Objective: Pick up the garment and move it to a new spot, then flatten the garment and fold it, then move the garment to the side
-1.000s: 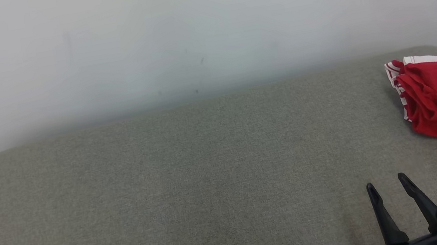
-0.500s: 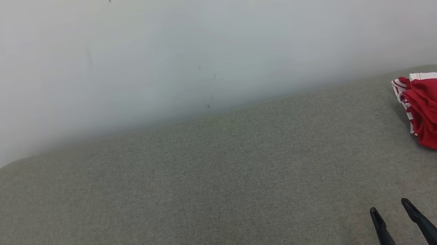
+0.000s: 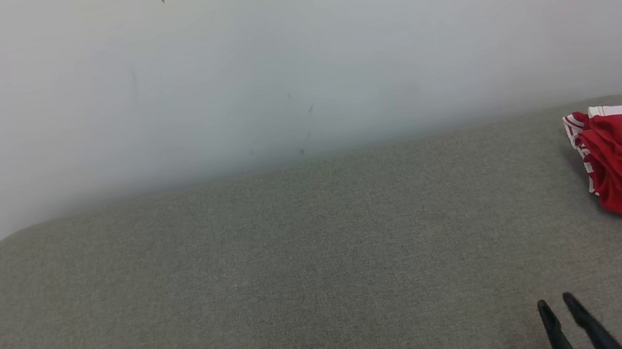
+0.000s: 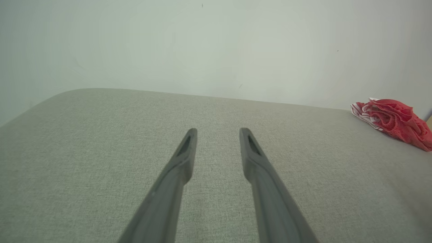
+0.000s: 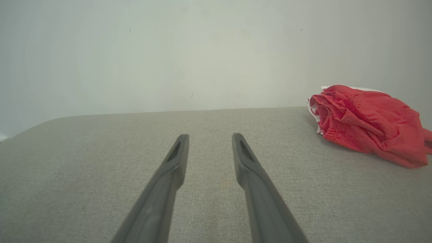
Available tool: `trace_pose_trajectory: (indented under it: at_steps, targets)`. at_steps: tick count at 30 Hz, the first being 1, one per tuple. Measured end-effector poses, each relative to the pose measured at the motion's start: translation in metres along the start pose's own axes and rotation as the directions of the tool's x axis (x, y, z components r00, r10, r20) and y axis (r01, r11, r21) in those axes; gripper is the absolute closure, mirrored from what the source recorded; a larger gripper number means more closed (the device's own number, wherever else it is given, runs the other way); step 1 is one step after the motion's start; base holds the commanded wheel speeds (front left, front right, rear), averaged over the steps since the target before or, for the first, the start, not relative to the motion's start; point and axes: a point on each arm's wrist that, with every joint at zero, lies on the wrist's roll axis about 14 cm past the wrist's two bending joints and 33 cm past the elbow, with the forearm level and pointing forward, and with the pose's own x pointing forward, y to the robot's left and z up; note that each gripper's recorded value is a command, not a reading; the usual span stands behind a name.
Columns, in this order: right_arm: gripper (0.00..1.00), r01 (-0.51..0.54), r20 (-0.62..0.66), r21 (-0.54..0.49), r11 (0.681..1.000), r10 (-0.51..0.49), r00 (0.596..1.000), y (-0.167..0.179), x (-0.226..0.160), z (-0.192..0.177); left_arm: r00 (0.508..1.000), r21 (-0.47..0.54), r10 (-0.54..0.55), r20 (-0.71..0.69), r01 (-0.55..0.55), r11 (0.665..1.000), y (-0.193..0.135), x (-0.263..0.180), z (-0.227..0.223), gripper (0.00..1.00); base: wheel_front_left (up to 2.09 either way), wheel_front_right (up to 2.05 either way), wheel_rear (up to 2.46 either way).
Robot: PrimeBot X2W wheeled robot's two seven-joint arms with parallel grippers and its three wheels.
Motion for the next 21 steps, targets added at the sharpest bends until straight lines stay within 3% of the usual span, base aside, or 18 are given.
trace_pose_trajectory:
  at_steps: [5,12,21]
  targets:
    - [1.00,0.015,-0.066,0.034,0.999,-0.012,0.998,0.001,-0.008,-0.020,0.999,-0.016,0.008,-0.051,-0.009,1.000,0.001,-0.005,-0.015,1.00,0.00,0.00,0.00]
    - [1.00,0.091,-0.096,0.164,0.982,-0.076,0.993,-0.016,-0.006,-0.025,0.996,-0.148,0.039,-0.080,-0.050,0.988,0.005,-0.003,-0.022,1.00,0.00,0.00,0.00]
    - [1.00,0.175,-0.115,0.328,0.928,-0.145,0.983,-0.037,0.001,-0.026,0.993,-0.318,0.061,-0.098,-0.089,0.944,0.008,0.008,-0.026,1.00,0.00,0.00,0.00]
